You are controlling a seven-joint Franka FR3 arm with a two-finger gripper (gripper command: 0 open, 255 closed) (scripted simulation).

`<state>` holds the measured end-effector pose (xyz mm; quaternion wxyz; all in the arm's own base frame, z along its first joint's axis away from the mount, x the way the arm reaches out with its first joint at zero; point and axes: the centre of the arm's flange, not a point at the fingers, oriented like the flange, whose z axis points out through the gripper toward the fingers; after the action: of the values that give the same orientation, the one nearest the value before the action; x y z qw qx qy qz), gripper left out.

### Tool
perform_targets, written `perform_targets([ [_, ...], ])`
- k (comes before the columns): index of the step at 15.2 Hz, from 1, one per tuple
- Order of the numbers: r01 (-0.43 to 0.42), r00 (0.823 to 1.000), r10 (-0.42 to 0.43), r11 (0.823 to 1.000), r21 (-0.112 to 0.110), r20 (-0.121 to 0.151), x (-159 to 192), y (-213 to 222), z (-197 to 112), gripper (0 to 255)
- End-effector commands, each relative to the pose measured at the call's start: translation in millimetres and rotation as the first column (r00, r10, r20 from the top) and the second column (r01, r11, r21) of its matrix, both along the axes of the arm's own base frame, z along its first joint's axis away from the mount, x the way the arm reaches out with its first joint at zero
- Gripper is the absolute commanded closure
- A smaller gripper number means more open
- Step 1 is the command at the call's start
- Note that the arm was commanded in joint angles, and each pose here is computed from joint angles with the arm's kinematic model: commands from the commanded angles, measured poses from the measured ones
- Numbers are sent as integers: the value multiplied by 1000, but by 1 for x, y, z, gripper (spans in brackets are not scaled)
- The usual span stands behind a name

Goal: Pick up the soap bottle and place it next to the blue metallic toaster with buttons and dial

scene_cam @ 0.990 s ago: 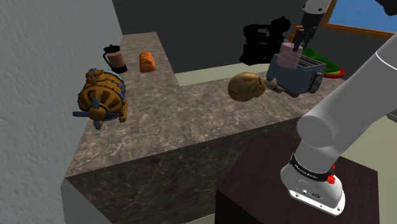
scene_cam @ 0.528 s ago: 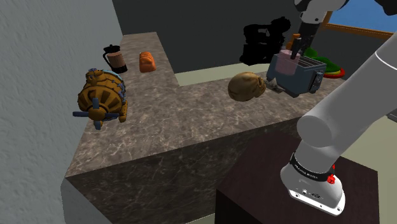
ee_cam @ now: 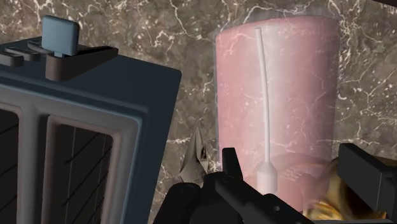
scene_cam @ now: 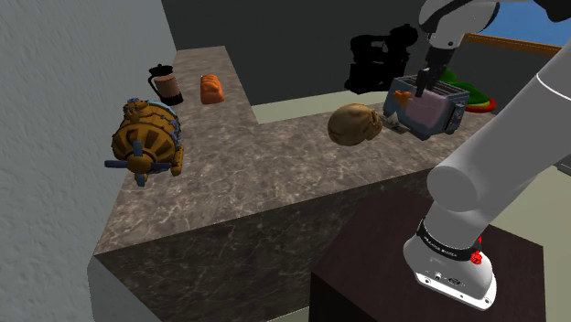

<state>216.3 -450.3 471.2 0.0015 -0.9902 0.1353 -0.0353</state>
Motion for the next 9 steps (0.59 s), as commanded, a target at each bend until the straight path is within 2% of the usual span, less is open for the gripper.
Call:
perform_targets([
  [1,0,1000,0,1000,-1,1,1,-1,-10,255],
  [9,0,1000,0,1000,-1,1,1,-1,-52,255],
])
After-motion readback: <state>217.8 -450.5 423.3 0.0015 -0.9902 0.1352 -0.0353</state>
